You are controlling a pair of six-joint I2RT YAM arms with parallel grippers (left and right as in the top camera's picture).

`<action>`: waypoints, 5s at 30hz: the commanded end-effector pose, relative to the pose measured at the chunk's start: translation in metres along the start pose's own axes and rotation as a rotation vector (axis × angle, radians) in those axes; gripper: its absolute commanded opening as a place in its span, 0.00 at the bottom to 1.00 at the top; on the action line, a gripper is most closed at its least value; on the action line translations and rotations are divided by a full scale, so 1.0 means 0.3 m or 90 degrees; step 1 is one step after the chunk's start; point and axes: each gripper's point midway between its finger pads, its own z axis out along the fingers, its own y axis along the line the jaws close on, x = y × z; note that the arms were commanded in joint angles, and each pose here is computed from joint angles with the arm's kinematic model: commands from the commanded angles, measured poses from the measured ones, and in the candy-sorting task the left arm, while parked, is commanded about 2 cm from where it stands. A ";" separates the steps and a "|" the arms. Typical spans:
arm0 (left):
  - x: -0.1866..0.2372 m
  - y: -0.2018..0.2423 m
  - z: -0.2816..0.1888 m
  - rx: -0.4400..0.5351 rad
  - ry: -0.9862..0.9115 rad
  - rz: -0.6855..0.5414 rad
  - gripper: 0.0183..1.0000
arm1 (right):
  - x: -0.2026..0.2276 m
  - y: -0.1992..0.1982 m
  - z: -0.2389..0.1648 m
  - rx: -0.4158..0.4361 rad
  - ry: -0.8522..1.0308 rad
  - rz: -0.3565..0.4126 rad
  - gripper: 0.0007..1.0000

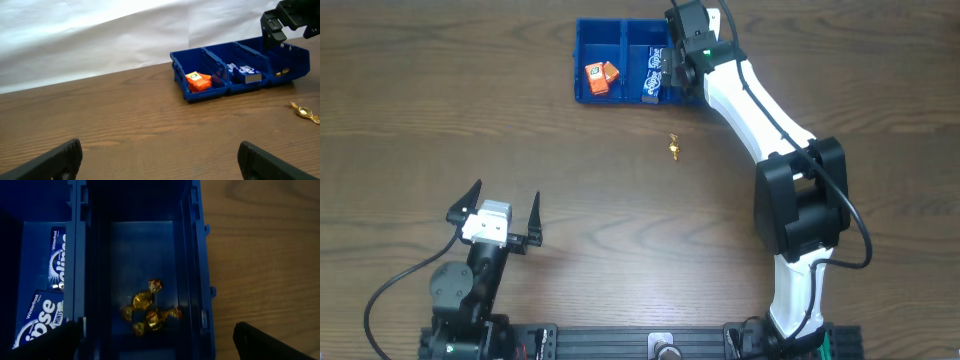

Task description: Sort Candies Into Trays

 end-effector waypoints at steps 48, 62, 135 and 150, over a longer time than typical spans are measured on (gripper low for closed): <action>0.057 -0.009 0.006 0.006 0.028 0.002 1.00 | 0.556 0.183 0.024 -0.076 0.308 -0.036 0.14; 0.056 -0.009 0.006 0.005 0.028 0.002 1.00 | 0.094 0.083 -0.240 -0.089 0.079 0.018 0.04; 0.056 -0.009 0.006 0.005 0.028 0.002 1.00 | 0.022 -0.446 -0.587 0.013 -0.141 0.119 1.00; 0.057 -0.009 0.006 0.005 0.028 0.002 1.00 | 0.336 -0.585 -0.644 0.009 -0.341 0.161 1.00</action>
